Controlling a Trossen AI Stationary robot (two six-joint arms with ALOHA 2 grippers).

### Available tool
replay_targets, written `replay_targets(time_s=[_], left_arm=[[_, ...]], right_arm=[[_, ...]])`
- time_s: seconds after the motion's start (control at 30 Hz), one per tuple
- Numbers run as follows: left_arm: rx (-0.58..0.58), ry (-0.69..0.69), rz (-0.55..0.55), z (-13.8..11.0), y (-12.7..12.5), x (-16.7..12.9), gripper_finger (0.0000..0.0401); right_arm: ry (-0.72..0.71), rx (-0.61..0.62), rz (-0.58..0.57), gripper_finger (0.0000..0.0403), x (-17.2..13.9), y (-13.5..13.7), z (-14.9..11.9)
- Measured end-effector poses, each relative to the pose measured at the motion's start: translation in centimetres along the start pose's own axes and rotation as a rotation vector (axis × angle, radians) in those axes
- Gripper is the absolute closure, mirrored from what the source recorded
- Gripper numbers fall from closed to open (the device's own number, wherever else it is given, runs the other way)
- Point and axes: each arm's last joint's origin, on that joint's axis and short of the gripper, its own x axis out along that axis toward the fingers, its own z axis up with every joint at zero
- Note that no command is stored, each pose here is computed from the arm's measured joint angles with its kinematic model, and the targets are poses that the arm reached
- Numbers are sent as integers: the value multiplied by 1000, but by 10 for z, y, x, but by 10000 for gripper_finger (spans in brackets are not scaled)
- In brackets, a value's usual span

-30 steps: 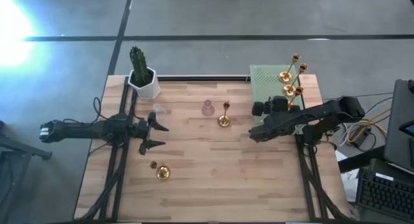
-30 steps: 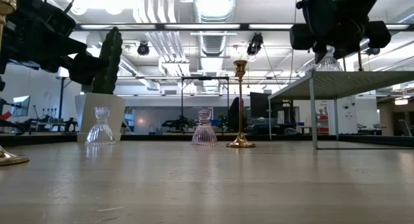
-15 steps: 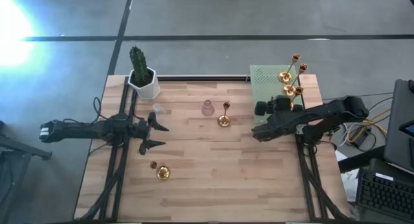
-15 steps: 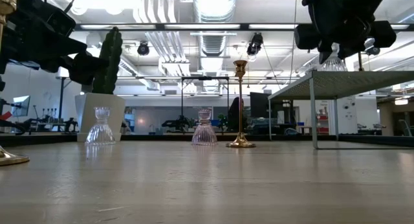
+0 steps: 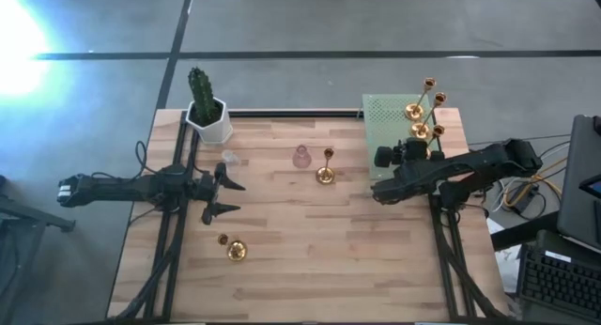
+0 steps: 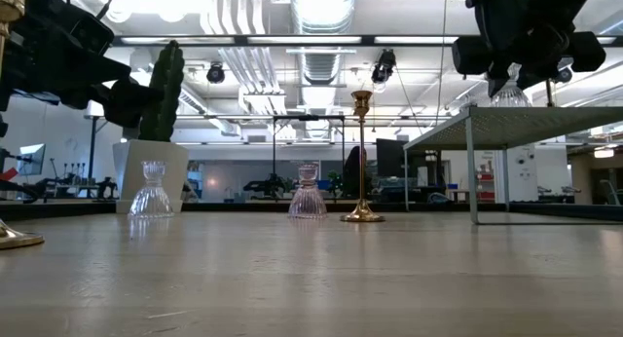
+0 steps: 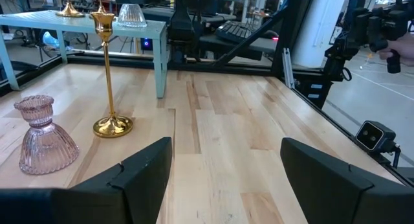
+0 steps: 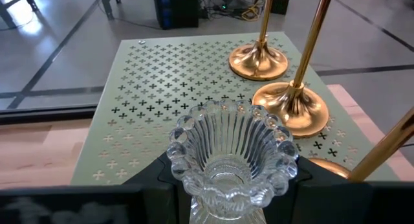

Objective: Pick & Place candle stick holders
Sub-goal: Put the bottom transparent glass candle holder on the shelf

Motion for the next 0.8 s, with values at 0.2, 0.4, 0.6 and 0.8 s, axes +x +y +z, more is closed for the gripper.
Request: replay_targets(time_s=[0.2, 0.4, 0.6, 0.8], left_arm=[[0, 0, 0, 0, 0, 0, 107], [0, 0, 0, 0, 0, 0, 107], [0, 0, 0, 0, 0, 0, 107], [0, 0, 0, 0, 0, 0, 107]], right_arm=[[0, -2, -3, 284, 1, 0, 0], [0, -6, -3, 280, 1, 0, 0], [27, -10, -17, 215, 1, 0, -1], [41, -20, -16, 177, 1, 1, -2]])
